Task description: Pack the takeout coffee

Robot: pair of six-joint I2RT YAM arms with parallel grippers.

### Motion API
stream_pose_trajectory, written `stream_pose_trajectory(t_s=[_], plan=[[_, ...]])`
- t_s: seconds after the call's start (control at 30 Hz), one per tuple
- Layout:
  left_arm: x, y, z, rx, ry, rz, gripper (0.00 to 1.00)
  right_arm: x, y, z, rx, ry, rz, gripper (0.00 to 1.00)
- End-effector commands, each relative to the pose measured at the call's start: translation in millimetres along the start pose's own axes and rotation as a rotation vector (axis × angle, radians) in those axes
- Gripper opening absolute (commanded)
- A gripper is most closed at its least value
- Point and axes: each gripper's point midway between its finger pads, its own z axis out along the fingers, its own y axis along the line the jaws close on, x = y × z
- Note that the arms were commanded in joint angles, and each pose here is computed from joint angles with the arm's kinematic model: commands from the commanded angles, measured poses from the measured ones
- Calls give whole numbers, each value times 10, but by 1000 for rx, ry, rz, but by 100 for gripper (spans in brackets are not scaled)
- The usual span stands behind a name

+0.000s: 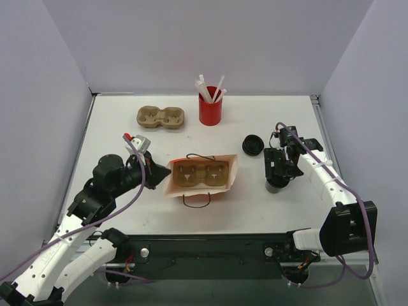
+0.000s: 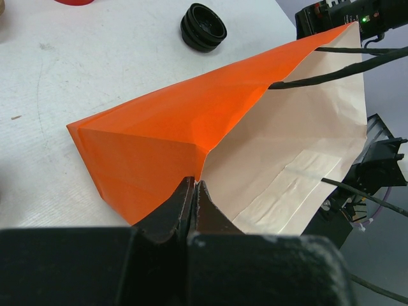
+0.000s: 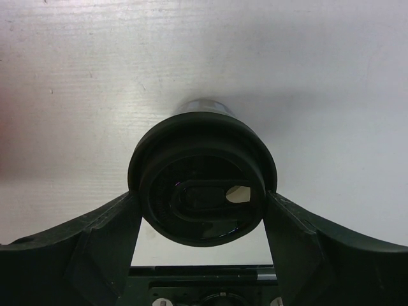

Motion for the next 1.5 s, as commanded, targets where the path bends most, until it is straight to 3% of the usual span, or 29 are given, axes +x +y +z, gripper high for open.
stream_pose_trajectory(t_s=[0.0, 0.3, 0.4, 0.57, 0.7, 1.03, 1.27, 1.47], plan=[[-151, -74, -46, 12, -31, 13, 0, 62, -56, 64, 15, 21, -15, 73], [-178, -74, -55, 2, -27, 11, 0, 27, -140, 61, 47, -6, -43, 54], [-213, -69, -55, -9, -30, 8, 0, -165, -126, -196, 34, -85, -36, 50], [-216, -37, -27, -34, -20, -26, 0, -579, 8, -979, -8, -348, -68, 44], [-225, -32, 3, -39, -16, -42, 0, -869, 351, -1883, -114, -628, -205, 43], [-307, -88, 106, -20, 9, -49, 0, -645, 1077, -3373, -478, -1005, -556, 41], [-425, -123, 107, -10, -22, -22, 0, -240, 1469, -3459, -696, -964, -714, 40], [-562, -200, 107, 23, -61, 10, 0, -79, 1682, -3284, -683, -926, -850, 41]])
